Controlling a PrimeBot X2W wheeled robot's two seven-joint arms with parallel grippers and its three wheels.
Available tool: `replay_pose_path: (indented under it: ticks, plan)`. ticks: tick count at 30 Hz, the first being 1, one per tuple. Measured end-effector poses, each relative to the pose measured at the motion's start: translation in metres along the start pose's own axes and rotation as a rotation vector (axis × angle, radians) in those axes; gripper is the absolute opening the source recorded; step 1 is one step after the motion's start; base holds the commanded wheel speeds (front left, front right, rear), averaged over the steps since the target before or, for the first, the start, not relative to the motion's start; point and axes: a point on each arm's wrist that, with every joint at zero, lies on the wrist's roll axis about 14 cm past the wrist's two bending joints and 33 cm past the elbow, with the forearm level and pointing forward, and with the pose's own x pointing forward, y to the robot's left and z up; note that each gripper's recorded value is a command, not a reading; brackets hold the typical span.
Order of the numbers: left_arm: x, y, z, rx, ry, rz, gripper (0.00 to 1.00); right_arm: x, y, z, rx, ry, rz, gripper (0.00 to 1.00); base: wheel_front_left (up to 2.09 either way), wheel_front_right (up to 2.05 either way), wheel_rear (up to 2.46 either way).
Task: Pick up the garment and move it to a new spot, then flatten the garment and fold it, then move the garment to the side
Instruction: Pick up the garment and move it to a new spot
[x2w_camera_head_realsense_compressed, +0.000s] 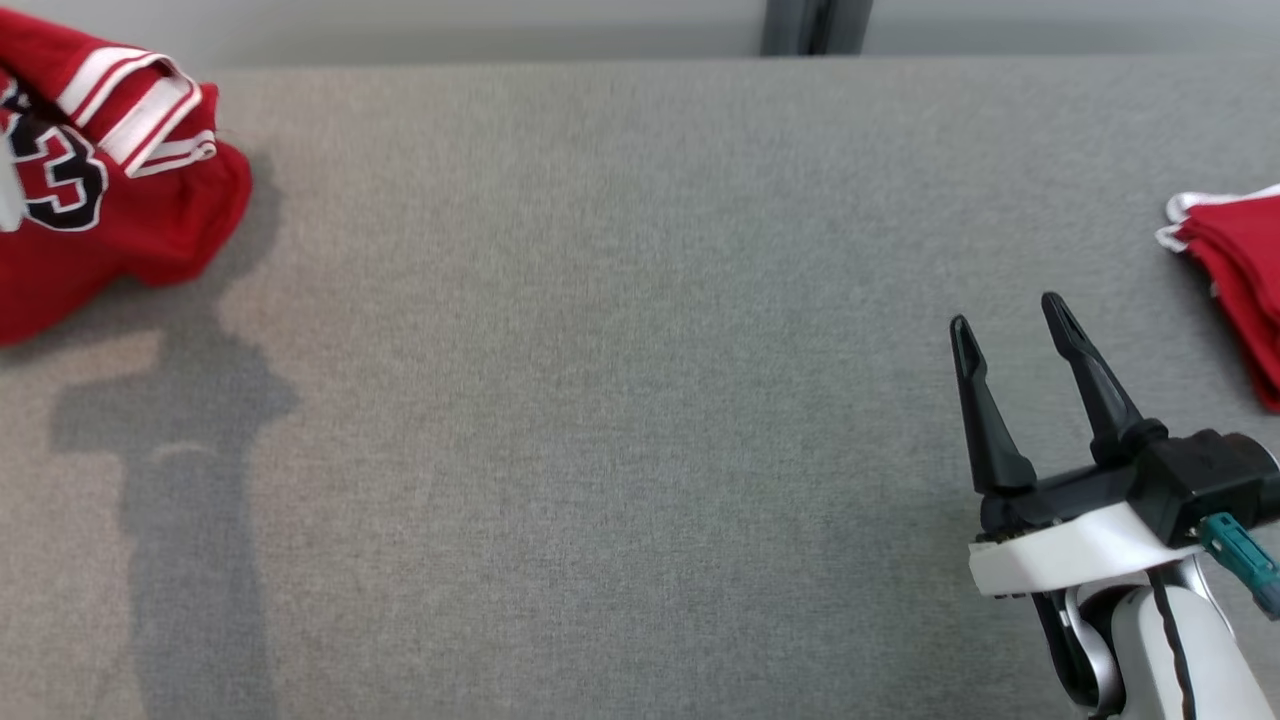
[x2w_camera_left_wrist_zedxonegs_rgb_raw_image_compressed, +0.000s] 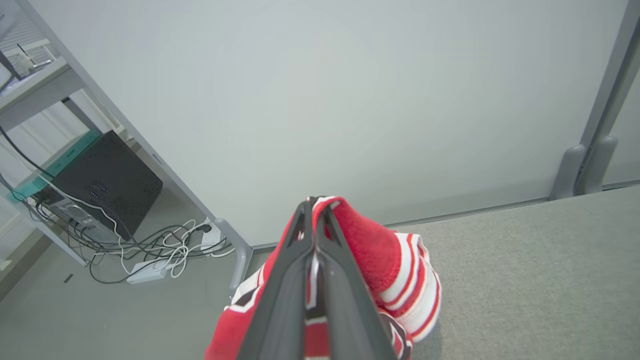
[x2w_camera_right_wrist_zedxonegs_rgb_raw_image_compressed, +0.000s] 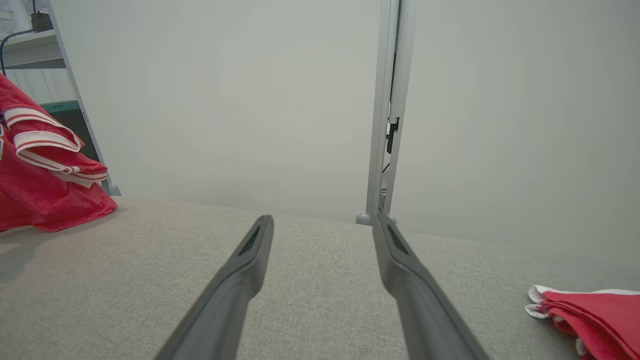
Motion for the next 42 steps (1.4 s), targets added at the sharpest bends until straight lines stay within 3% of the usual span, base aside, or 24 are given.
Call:
replay_pose_path:
  ticks: [9, 19, 23, 29, 38, 39, 41, 42]
  plan:
    - [-0.048, -0.088, 0.125, 0.074, -0.325, -0.230, 0.00, -0.041, -0.015, 0.037, -0.007, -0.076, -0.075, 1.00, 0.00, 0.00, 0.00]
    - [-0.121, -0.235, 0.166, 0.055, -0.510, -0.653, 0.00, -0.076, -0.043, 0.050, -0.022, -0.098, -0.181, 1.00, 0.00, 0.00, 0.00]
    - [-0.130, -0.273, 0.158, 0.019, -0.508, -0.757, 0.00, -0.080, -0.048, 0.047, -0.017, -0.088, -0.200, 1.00, 0.00, 0.00, 0.00]
    - [-0.114, -0.322, 0.101, -0.034, -0.355, -0.844, 0.00, -0.076, -0.055, 0.035, 0.000, -0.056, -0.214, 1.00, 0.00, 0.00, 0.00]
    - [-0.078, -0.357, 0.026, -0.107, -0.181, -0.802, 0.00, -0.075, -0.070, 0.016, 0.019, -0.015, -0.255, 1.00, 0.00, 0.00, 0.00]
    - [-0.077, -0.360, 0.019, -0.109, -0.160, -0.800, 0.12, -0.076, -0.072, 0.013, 0.023, -0.007, -0.261, 1.00, 0.00, 0.00, 0.00]
    - [-0.074, -0.363, 0.005, -0.112, -0.127, -0.791, 0.53, -0.077, -0.074, 0.008, 0.024, 0.007, -0.268, 1.00, 0.00, 0.00, 0.00]
    - [-0.072, -0.362, -0.001, -0.112, -0.114, -0.783, 0.99, -0.076, -0.074, 0.007, 0.024, 0.009, -0.268, 1.00, 0.00, 0.00, 0.00]
